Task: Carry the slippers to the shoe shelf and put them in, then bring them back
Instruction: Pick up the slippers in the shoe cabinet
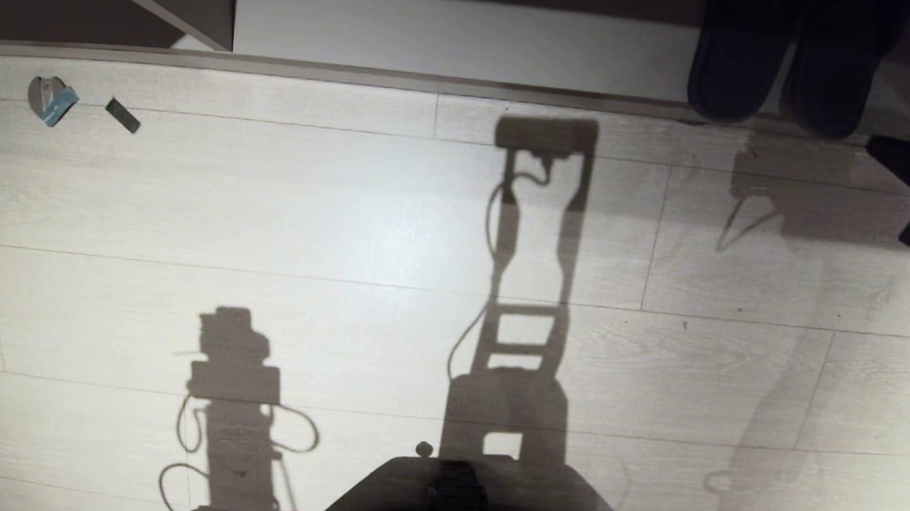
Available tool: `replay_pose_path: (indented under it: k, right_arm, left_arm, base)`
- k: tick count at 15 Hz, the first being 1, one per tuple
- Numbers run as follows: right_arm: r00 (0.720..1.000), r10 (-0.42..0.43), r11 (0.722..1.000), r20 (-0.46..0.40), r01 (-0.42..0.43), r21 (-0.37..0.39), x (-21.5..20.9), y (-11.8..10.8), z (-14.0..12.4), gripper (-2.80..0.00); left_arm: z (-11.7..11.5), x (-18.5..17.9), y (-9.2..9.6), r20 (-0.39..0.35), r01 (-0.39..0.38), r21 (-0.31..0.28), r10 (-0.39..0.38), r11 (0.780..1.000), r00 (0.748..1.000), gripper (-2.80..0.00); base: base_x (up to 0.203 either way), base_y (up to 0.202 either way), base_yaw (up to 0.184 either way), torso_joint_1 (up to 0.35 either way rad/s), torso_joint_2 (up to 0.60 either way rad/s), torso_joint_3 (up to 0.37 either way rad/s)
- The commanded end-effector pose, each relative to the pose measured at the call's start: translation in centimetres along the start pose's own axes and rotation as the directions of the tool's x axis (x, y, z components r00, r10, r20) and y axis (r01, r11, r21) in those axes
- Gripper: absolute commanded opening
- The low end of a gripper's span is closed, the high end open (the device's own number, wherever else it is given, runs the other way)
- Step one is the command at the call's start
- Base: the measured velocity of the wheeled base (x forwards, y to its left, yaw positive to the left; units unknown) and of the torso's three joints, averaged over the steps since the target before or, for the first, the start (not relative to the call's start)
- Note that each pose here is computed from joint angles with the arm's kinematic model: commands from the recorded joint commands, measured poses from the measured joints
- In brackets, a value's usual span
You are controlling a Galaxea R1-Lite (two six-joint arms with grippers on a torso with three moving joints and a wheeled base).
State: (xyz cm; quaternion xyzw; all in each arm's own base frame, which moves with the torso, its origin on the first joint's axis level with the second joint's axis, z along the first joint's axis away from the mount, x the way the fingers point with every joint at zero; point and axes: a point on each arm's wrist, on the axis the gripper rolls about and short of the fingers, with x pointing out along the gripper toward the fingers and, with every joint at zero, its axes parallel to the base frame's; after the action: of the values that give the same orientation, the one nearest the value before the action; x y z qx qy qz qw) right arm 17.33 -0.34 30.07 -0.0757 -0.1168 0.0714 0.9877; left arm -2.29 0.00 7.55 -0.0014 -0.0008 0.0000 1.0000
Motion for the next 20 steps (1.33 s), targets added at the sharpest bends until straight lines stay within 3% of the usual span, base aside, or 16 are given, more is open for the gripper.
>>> replay_pose_path:
  k: [1,7,12,16,20]
  right_arm:
    - [0.999,-0.003,1.000,0.042,0.003,-0.010,-4.0,0.8,0.2,-2.80]
    - [0.994,-0.024,0.999,0.102,0.027,-0.026,-13.2,3.0,-2.4,-2.80]
    - [0.998,-0.018,1.000,0.057,0.019,-0.014,-19.7,4.8,-6.0,-2.80]
    - [0.998,-0.024,0.999,-0.050,0.025,0.024,-22.7,6.0,-12.0,-2.80]
    - [0.979,-0.112,0.991,-0.169,0.122,0.051,-23.7,6.4,-16.0,-2.80]
  left_arm:
    - [0.0,0.0,0.0,0.000,0.000,0.000,0.000,1.000,1.000,-2.80]
    - [0.0,0.0,0.0,0.002,0.002,0.004,-0.002,1.000,1.000,-2.80]
    - [0.0,0.0,0.0,0.002,0.002,0.003,-0.002,1.000,1.000,-2.80]
    - [0.0,0.0,0.0,0.001,0.001,0.004,-0.001,1.000,1.000,-2.80]
    - [0.0,0.0,0.0,0.002,0.001,0.004,-0.001,1.000,1.000,-2.80]
  base:
    - [0.000,0.000,0.000,0.000,0.00,0.000]
    - [0.000,0.000,0.000,0.000,0.00,0.000]
    - [0.000,0.000,0.000,0.000,0.00,0.000]
    - [0.000,0.000,0.000,0.000,0.00,0.000]
    - [0.000,0.000,0.000,0.000,0.00,0.000]
